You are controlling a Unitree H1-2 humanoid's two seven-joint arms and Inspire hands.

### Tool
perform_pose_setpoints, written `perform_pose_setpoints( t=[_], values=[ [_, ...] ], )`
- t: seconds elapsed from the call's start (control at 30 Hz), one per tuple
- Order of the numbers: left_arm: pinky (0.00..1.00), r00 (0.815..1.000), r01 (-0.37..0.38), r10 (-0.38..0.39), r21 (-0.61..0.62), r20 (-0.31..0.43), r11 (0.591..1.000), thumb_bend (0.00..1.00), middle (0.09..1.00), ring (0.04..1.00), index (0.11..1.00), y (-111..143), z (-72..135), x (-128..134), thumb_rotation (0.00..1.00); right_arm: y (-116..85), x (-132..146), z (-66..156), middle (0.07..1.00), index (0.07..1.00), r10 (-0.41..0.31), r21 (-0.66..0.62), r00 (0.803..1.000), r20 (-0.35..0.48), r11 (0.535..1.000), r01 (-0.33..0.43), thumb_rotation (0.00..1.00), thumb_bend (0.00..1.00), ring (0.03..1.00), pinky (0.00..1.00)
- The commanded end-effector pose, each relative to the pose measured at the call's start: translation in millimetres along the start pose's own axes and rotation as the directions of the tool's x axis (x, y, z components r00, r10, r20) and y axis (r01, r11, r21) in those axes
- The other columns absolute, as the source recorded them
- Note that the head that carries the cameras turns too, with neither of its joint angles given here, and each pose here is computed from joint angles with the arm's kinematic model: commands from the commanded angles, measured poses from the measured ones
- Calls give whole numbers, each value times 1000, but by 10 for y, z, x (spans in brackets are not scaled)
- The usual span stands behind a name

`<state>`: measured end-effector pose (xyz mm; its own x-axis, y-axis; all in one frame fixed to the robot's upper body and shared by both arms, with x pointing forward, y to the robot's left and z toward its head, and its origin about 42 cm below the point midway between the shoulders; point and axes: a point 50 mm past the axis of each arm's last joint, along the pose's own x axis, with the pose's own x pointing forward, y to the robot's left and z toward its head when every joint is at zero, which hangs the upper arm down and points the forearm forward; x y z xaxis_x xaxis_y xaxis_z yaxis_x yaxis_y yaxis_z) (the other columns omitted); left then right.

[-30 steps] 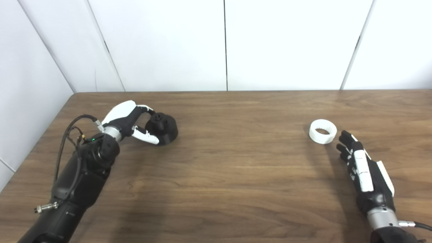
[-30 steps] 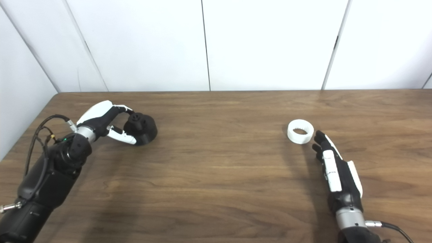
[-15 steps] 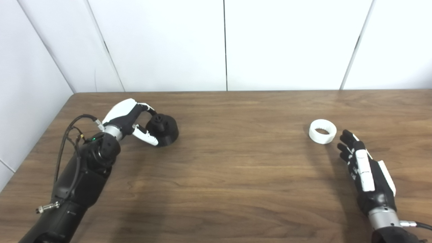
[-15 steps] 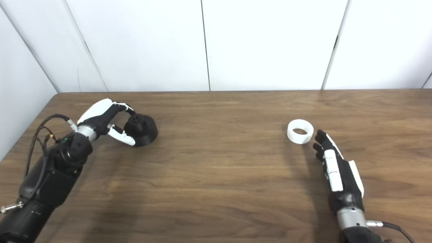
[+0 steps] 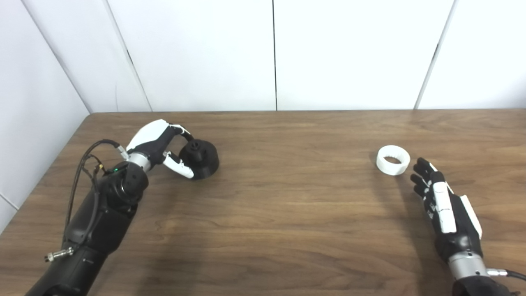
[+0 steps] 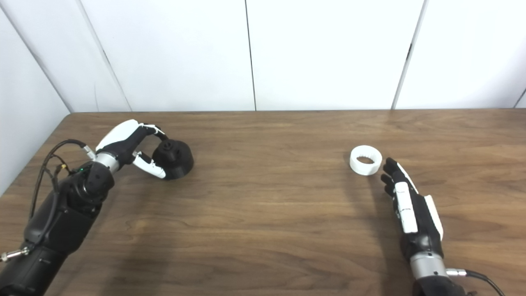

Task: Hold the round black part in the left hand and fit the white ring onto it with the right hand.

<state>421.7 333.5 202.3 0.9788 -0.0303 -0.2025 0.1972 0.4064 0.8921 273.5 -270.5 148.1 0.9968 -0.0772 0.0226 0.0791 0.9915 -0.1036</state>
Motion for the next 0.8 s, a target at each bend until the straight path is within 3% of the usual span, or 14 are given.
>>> perform_pose_setpoints(
  t=[0.0,0.27,0.4,0.57,0.77],
  values=[
    [893,997,-65,64,30,44,997,848,908,984,649,213,109,1,164,-15,48,198,934,925,6,-3,996,93,1000,-6,1000,559,926,947],
    [882,997,-28,26,30,74,999,847,914,987,644,129,195,-34,189,-7,55,204,932,926,12,-9,996,89,1000,-11,1000,561,928,956],
    [905,997,-5,3,25,82,1000,855,913,999,643,14,272,-59,181,5,54,207,932,927,18,-10,996,92,1000,-17,1000,550,925,947],
    [865,991,8,-12,31,130,999,881,900,977,627,-158,352,-107,171,24,49,208,935,928,19,-1,996,85,1000,-19,1000,563,933,948],
    [899,983,74,-81,48,166,996,871,920,993,634,-318,525,-222,181,36,41,212,933,929,19,-3,996,84,1000,-18,1000,554,932,949]
  ],
)
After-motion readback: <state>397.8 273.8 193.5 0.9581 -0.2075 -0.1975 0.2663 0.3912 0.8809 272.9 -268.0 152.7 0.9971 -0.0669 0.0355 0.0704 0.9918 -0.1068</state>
